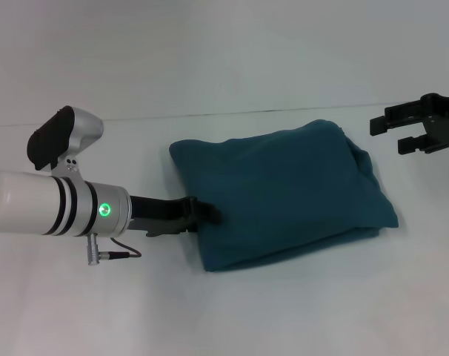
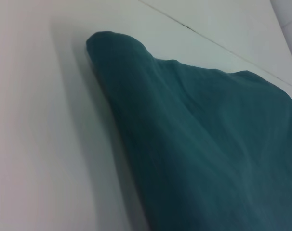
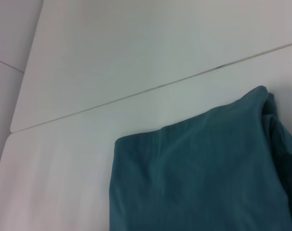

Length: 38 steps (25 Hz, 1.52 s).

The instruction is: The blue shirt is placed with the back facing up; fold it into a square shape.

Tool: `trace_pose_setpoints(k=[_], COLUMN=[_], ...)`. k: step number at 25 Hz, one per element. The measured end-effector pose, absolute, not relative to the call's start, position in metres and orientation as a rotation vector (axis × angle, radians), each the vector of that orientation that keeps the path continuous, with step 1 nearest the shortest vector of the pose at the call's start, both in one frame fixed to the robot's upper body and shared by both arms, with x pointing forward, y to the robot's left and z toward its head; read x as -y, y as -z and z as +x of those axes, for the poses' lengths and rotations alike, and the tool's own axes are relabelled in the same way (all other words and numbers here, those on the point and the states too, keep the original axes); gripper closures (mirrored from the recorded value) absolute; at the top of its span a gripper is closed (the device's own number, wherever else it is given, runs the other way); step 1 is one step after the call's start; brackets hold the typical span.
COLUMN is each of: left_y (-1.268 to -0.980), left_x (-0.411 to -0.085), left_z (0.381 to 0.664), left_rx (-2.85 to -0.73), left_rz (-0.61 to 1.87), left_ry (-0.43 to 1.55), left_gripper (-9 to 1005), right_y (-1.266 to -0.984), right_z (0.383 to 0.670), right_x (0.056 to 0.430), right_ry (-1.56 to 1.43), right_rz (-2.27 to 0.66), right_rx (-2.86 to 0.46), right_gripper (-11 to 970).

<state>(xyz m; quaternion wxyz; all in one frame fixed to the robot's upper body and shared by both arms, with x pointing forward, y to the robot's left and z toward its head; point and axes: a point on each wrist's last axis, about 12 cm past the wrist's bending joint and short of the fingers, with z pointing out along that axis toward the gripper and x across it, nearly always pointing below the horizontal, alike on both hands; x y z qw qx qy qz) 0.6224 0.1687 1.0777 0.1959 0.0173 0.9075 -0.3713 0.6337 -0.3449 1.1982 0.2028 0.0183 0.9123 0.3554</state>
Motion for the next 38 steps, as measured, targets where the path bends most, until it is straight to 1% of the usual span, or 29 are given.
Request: trace_pose_setpoints(k=[6,12,17,20,24,28,32,38], left_y=[-1.078,-1.078,-1.079,-1.078,-1.077,-1.075,-1.074,-1.072], left_x=[-0.168,-0.166,-0.163,-0.172,-0.201,-0.23,-0.252,-0.261], left_z=[0.623,0.623,0.618,0.605,0.583,0.567,0.567,0.576], left_rx=[-2.54,-2.537,-2.546,-2.553,-2.557,-2.555,-2.55,-2.567], left_rz=[0.047,0.05,0.079,0.082,0.026,-0.041,-0.096,-0.102], left_ry=[1.038,1.038,1.084,1.146,1.2,1.205,1.17,1.109], left_gripper=[531,763,890,893,896,897,899,898], right_y=[-1.198,-1.198,-1.197,-1.197,-1.195,-1.195,-1.193,-1.192], right_z=[0.633,0.633,0.633,0.632,0.632,0.632,0.631,0.63], right_x=[0.346,0.346,0.348,0.349,0.35,0.35,0.348,0.347], right_ry=[-0.991,-0.992,-0.998,-1.0,-0.998,-0.999,-1.003,-1.011], right_rz=[0.054,0.056,0.067,0.072,0.082,0.084,0.08,0.078], right_rx=[-2.548,-2.546,-2.54,-2.539,-2.538,-2.537,-2.539,-2.544], right_gripper=[105,105,107,107,107,106,106,106])
